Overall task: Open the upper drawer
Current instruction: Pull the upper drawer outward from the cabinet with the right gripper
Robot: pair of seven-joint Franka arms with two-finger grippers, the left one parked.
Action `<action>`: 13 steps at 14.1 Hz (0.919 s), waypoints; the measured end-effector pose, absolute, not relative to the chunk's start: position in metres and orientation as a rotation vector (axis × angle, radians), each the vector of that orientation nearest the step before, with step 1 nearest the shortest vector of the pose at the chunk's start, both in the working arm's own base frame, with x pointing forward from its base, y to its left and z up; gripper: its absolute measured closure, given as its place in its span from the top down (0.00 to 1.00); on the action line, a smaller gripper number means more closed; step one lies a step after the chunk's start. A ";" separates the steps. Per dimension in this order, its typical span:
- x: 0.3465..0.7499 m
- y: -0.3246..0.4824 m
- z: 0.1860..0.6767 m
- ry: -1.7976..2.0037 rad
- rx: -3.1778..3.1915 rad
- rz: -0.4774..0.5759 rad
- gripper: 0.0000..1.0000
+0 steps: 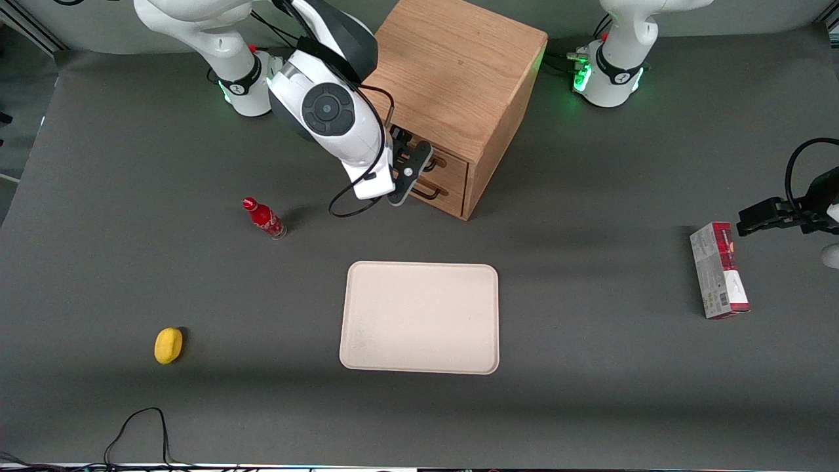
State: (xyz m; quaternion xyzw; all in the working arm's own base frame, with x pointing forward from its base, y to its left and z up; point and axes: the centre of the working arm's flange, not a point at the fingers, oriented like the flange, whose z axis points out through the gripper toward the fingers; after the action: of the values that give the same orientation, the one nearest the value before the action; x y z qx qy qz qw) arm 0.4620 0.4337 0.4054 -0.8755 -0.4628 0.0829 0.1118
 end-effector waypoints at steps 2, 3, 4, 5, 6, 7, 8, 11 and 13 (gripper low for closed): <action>0.462 0.433 0.398 -1.387 -2.581 0.233 1.00; 0.463 0.434 0.396 -1.403 -2.578 0.228 1.00; 0.466 0.433 0.395 -1.429 -2.572 0.212 1.00; 0.471 0.429 0.395 -1.445 -2.570 0.198 1.00; 0.480 0.421 0.396 -1.453 -2.570 0.185 1.00; 0.493 0.411 0.398 -1.460 -2.571 0.167 1.00; 0.507 0.398 0.400 -1.464 -2.575 0.146 1.00; 0.553 0.353 0.404 -1.463 -2.598 0.089 1.00; 0.580 0.327 0.404 -1.459 -2.608 0.061 1.00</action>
State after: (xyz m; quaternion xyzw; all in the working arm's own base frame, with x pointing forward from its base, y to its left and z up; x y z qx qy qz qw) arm 0.5796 0.3272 0.4036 -0.8701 -0.4866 0.0203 0.0762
